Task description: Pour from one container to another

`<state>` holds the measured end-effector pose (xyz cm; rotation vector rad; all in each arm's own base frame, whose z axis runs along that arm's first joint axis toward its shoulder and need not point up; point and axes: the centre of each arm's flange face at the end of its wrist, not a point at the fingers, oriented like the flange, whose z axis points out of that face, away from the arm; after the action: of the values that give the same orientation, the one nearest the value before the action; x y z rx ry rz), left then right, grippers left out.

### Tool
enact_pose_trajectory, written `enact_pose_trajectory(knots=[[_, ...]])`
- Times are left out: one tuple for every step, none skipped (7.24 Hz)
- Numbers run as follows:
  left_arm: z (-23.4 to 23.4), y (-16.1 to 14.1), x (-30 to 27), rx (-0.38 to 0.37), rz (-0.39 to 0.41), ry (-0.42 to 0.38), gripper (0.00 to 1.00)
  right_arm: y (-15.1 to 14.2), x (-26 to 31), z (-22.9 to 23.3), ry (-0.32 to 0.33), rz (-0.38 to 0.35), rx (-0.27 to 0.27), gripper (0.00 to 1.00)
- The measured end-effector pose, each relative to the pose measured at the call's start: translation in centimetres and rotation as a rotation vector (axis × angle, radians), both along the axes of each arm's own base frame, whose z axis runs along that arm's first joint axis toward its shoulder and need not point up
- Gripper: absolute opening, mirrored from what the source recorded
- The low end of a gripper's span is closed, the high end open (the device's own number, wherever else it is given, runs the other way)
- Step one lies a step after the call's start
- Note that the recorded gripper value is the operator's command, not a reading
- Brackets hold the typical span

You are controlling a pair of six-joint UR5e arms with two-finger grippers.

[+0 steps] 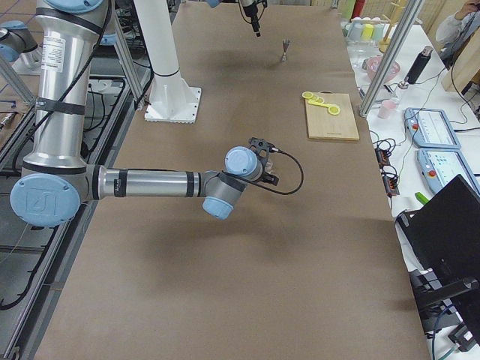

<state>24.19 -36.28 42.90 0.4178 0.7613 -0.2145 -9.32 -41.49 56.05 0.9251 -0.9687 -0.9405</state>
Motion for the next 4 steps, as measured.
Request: enact_pose_trajectory(knots=[[-0.5,0.2,0.4,0.072,-0.044,-0.013,0.97,0.4,0.0,1.3,-0.021,-0.026,0.014,1.00],[-1.0,0.1,0.6,0.151,-0.114,-0.039,0.97,0.8,-0.1,2.3,-0.039,-0.048,0.031,1.00],[-1.6,-0.2,0.7,0.229,-0.197,-0.074,0.97,0.6,-0.3,3.0,-0.052,-0.056,0.051,1.00],[-2.5,-0.4,1.3,0.297,-0.262,-0.099,0.97,-0.5,-0.8,3.3,-0.060,-0.055,0.072,1.00]])
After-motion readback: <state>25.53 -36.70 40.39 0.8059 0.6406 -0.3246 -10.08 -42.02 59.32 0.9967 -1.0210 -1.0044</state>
